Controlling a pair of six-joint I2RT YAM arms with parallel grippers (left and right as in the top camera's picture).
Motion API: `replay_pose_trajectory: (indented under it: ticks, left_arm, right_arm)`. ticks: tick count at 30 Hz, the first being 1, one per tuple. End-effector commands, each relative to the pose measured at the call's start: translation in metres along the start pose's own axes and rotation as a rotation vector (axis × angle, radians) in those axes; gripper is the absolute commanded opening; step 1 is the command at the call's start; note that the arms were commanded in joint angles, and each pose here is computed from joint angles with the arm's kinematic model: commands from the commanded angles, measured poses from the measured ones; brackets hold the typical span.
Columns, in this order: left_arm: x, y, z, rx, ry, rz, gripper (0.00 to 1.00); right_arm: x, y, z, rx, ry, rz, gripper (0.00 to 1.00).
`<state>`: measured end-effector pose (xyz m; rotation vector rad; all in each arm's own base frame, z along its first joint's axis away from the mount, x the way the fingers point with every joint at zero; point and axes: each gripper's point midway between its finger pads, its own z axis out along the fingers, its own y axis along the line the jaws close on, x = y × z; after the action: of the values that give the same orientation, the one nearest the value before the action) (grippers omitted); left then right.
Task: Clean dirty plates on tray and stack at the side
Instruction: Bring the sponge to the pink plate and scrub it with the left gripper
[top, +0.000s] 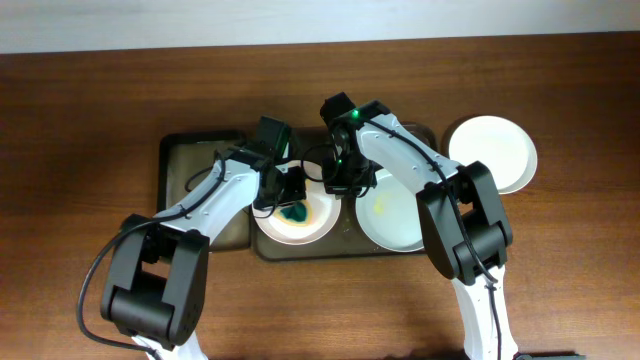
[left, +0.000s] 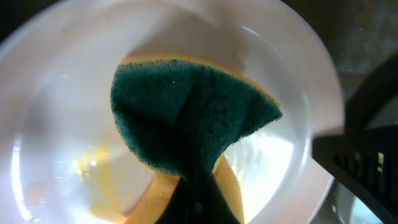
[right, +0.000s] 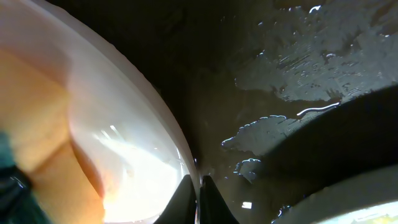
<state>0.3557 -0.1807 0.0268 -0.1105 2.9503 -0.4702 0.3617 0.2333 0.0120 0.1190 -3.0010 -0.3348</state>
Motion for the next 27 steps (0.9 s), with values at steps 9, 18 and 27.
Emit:
replay_pose_trajectory:
  ticks: [9, 18, 27]
  left_arm:
    - [-0.002, 0.054, 0.000, -0.297, -0.060, 0.003, 0.00]
    - [-0.018, 0.122, -0.038, -0.739, -0.206, 0.034, 0.00]
    - [-0.048, 0.069, -0.082, -0.518, -0.310, 0.006, 0.00]
  right_arm:
    - [-0.003, -0.002, 0.008, 0.029, -0.004, 0.002, 0.04]
    - [-0.003, -0.002, 0.008, 0.030, -0.004, 0.002, 0.04]
    - [-0.003, -0.002, 0.008, 0.030, -0.004, 0.001, 0.04]
